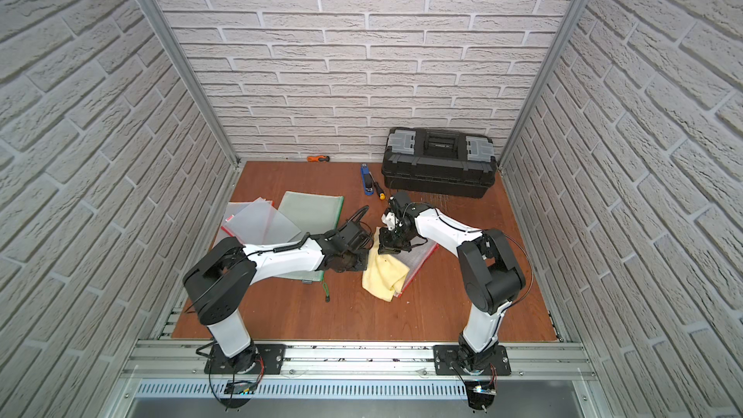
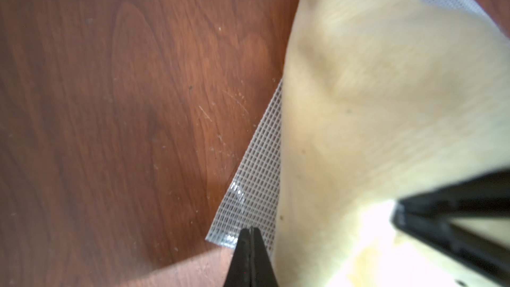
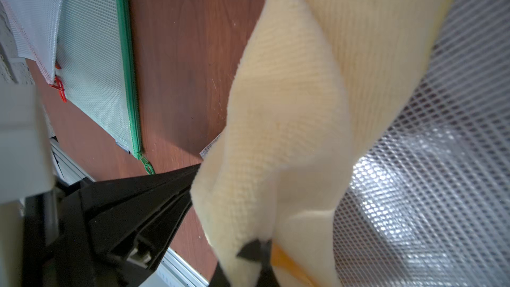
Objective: Wipe the document bag
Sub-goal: Wipe the dirt from the document bag.
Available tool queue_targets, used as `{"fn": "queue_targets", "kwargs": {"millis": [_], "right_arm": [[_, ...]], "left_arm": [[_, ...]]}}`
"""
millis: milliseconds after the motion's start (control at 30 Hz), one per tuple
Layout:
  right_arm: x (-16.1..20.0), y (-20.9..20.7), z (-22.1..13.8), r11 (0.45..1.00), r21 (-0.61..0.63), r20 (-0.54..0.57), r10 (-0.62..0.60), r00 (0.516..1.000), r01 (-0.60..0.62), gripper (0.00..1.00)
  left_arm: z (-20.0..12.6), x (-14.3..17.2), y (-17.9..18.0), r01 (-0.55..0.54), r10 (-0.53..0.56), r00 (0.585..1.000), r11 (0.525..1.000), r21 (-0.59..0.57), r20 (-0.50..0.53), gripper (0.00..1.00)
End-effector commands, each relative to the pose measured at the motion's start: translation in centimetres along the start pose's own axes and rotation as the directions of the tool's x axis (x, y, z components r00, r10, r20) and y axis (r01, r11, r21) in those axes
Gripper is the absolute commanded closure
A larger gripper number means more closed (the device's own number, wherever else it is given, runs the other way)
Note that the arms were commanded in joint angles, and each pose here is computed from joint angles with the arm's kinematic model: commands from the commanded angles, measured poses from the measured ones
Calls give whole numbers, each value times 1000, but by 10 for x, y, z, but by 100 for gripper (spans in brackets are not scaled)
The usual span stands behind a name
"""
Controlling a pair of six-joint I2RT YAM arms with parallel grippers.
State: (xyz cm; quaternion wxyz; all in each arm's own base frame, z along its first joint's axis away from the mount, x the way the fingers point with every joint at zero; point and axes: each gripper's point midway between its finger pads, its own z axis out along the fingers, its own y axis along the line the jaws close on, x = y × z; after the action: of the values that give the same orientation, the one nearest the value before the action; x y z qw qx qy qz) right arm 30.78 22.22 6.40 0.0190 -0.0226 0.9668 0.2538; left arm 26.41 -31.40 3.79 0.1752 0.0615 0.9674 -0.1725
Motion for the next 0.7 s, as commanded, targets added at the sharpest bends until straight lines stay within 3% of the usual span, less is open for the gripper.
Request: {"fn": "queue_targets", "kwargs": {"millis": [0, 433, 667], "right_arm": [[-4, 10, 10, 999, -49, 0, -7, 1000, 7, 98], [7, -16, 42, 998, -8, -82, 60, 995, -60, 98], [-3, -62, 17, 984, 2, -21, 178, 984, -178, 98]], "left_arm": [[9, 6, 3, 2, -2, 1000, 1000, -6, -16, 100], [21, 18, 10, 9, -10, 998, 999, -31, -56, 100], [21, 24, 16, 9, -12, 998, 999, -41, -67, 100]]}}
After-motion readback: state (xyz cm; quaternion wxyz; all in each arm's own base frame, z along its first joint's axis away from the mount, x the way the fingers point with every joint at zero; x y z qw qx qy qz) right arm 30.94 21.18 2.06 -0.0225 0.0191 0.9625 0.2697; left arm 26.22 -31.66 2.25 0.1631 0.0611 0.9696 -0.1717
